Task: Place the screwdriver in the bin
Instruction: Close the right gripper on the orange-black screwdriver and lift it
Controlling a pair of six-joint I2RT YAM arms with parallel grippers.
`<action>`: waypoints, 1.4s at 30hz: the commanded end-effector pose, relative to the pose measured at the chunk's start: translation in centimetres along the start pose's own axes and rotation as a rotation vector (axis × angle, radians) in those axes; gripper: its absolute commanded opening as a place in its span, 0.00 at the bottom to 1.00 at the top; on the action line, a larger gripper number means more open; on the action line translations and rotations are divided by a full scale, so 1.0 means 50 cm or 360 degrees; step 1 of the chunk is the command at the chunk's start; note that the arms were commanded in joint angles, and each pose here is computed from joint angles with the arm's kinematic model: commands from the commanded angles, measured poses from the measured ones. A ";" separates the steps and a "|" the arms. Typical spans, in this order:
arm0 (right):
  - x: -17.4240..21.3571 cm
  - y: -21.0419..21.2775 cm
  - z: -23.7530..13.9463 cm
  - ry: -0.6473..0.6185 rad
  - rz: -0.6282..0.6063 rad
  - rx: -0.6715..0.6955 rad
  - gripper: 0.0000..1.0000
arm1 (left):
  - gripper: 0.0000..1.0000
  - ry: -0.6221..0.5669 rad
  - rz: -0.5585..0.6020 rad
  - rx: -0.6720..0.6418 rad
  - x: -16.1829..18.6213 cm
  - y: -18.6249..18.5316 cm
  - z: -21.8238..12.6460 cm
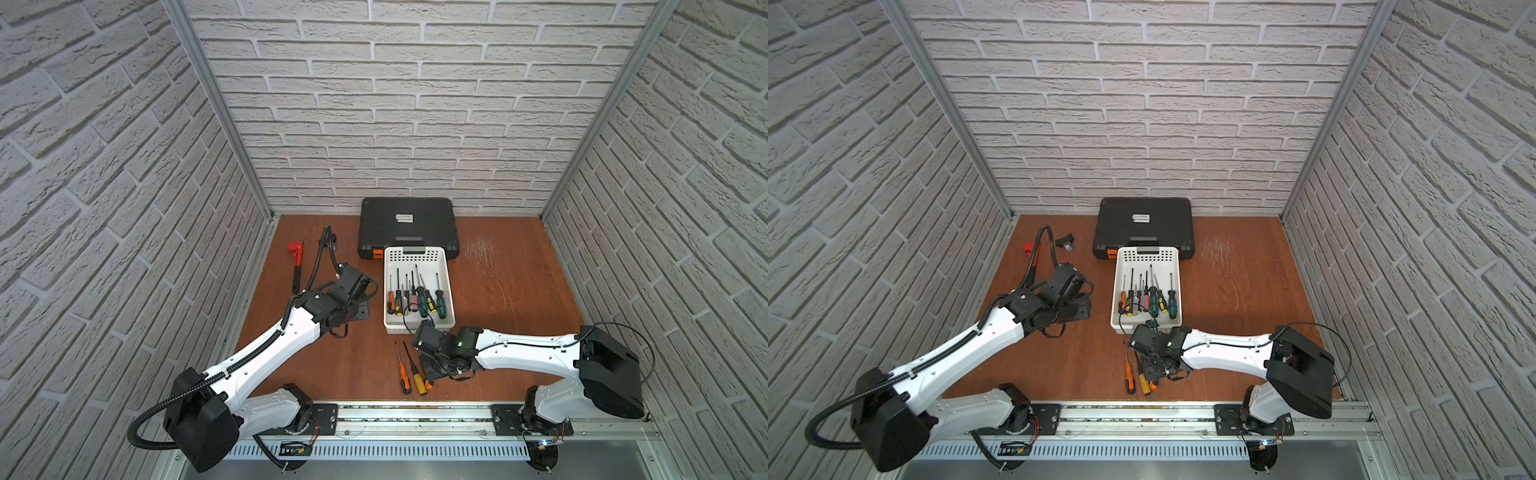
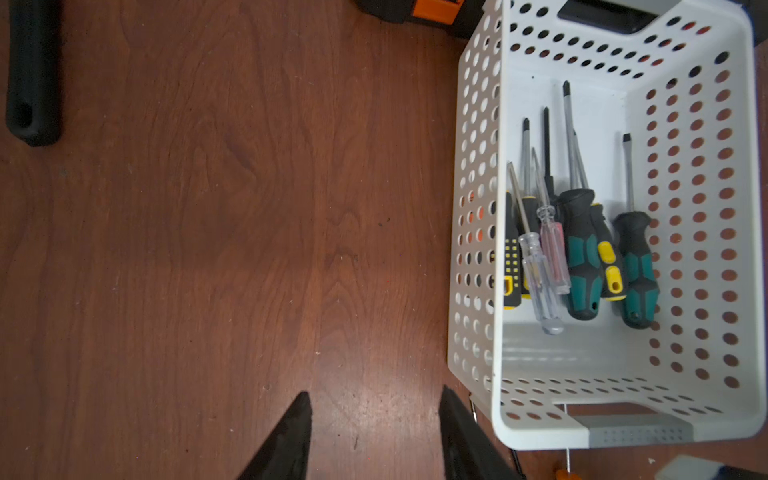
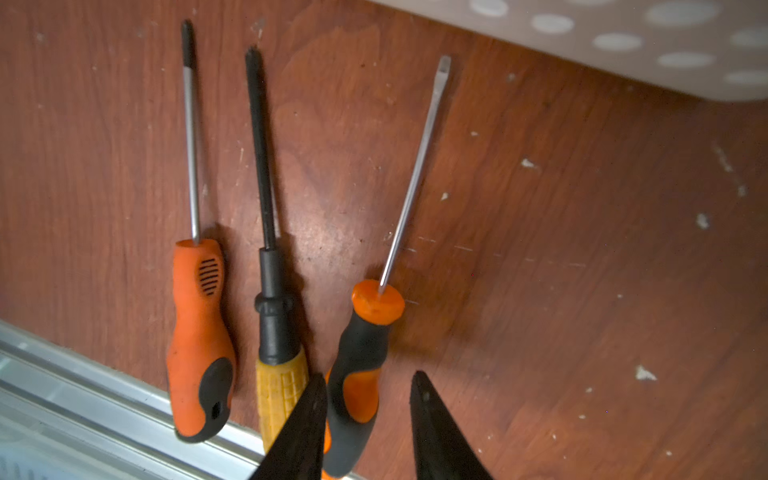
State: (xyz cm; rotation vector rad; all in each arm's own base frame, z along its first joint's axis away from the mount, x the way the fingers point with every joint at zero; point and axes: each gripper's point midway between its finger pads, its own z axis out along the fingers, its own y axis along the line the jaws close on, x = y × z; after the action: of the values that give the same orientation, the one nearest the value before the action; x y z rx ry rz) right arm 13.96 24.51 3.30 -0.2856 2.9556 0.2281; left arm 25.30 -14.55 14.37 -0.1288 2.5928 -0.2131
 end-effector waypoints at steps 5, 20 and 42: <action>-0.014 0.020 0.013 -0.0019 0.0036 -0.0012 0.38 | 0.51 -0.0014 -0.0058 -0.0014 0.006 0.023 0.006; 0.004 0.014 0.050 0.0074 0.0046 0.0044 0.13 | 0.51 -0.0033 -0.0089 -0.0010 0.008 0.035 0.004; 0.089 -0.164 -0.042 -0.0047 0.0490 0.0108 0.06 | 0.51 -0.0111 -0.0138 0.0042 -0.033 0.025 -0.009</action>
State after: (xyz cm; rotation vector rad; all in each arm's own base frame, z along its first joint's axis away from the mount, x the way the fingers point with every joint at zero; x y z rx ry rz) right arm 11.33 17.74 3.40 0.0585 2.9656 0.2234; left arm 25.30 -12.66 13.86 -0.2158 2.5674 -0.2320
